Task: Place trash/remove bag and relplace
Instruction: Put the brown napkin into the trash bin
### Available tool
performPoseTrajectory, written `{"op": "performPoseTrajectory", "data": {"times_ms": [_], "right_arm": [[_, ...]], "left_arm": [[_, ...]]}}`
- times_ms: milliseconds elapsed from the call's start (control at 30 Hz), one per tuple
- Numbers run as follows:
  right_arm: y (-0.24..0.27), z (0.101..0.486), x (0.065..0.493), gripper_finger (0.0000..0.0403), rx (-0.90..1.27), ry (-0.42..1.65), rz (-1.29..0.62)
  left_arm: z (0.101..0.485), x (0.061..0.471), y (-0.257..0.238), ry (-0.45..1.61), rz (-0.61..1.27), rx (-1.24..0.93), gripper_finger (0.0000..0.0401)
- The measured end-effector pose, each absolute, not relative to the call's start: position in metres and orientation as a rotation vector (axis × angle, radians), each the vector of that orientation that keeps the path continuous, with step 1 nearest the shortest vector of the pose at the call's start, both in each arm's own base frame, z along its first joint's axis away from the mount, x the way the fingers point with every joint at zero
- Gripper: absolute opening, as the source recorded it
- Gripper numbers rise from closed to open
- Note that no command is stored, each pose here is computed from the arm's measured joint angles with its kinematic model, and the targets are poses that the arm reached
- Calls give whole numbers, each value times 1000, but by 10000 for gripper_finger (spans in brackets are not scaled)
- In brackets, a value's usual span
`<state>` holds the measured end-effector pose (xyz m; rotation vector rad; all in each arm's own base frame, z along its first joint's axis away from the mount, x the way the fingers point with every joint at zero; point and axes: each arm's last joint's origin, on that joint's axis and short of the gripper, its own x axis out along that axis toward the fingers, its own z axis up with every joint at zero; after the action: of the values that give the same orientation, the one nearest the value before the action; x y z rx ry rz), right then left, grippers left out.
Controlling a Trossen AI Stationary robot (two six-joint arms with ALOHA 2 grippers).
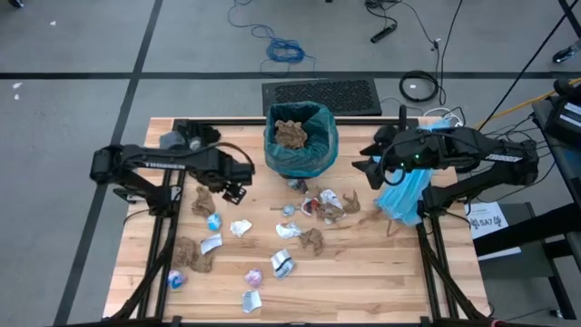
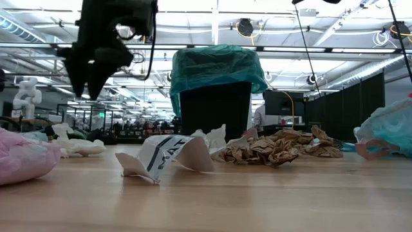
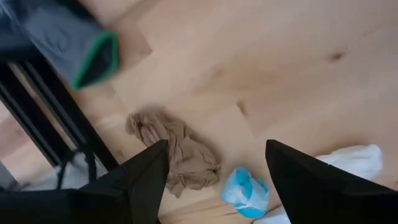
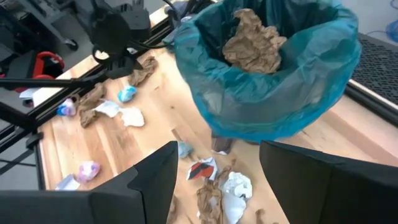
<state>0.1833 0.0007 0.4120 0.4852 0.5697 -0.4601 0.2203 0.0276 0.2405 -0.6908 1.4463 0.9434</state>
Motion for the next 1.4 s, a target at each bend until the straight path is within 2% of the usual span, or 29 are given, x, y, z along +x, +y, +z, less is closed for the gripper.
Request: {"op": "performPoseTrajectory", "data": {"times_ms": [567, 767, 1000, 1200, 1400], "right_arm": [[17, 410, 180, 217, 447, 604, -420], [19, 410, 180, 217, 441, 605, -415], [19, 409, 181, 217, 451, 605, -421], [26, 409, 180, 217, 461, 609, -395], [32, 406, 176, 217, 492, 645, -392]], "left_arm": [[183, 173, 12, 1331, 1109, -1004, 267], [168, 163, 11, 1324, 1191, -1045, 267], [144, 159, 11, 1264, 1170, -1089, 261], [138, 156, 10, 1283, 1144, -1080, 210], [138, 157, 10, 1316, 1060, -1023, 93]]}}
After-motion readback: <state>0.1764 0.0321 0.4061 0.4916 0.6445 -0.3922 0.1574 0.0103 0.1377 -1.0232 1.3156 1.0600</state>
